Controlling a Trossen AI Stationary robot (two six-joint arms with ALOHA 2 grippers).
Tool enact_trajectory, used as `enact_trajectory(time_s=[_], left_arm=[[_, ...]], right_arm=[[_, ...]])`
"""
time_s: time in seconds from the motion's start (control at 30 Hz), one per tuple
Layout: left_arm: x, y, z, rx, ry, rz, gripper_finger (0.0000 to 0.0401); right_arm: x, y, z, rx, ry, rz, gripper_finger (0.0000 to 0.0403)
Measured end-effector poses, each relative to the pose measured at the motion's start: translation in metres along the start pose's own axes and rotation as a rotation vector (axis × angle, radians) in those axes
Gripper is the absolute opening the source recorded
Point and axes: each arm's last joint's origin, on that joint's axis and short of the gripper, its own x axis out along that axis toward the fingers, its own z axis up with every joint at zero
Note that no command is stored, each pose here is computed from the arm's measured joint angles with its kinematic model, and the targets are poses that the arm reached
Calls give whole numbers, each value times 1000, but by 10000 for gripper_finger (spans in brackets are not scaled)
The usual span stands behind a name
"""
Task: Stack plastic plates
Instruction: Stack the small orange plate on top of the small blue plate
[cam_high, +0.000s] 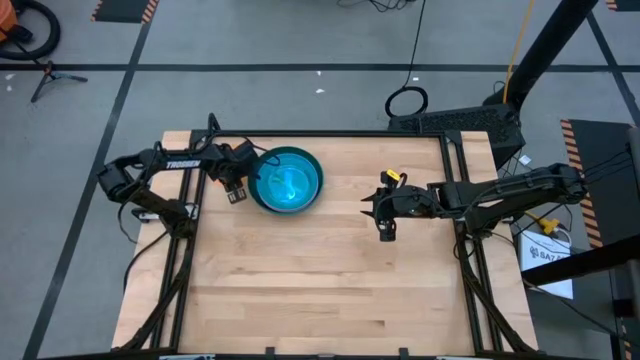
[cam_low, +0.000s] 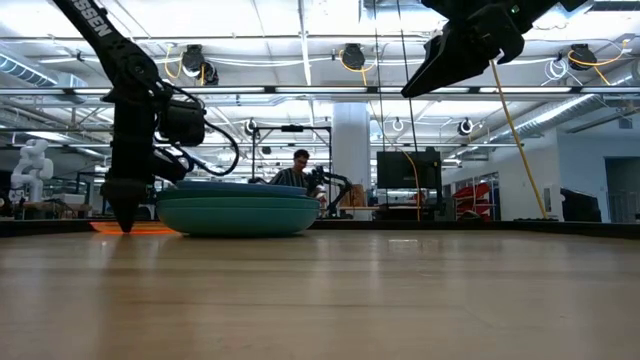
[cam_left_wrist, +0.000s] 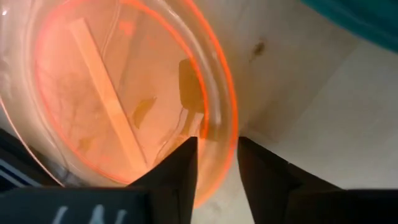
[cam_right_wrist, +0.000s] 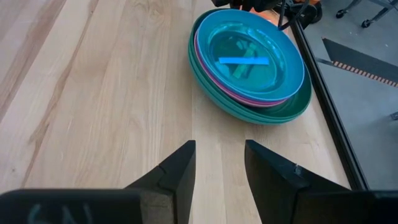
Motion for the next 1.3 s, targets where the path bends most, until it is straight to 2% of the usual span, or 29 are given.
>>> enact_trajectory(time_s=[0.5, 0.73, 1.13, 1.3], left_arm=[[-7, 2, 4, -23, 0, -13, 9], [-9, 1, 6, -21, 0, -14, 6], [-14, -16, 6, 22, 18, -23, 4], [-25, -16, 11, 18, 39, -6, 4]], right_arm=[[0, 0, 0, -5, 2, 0, 132], [0, 0, 0, -5, 4, 1, 132], [0, 0, 0, -9, 5, 1, 132], [0, 0, 0, -9, 5, 1, 132]])
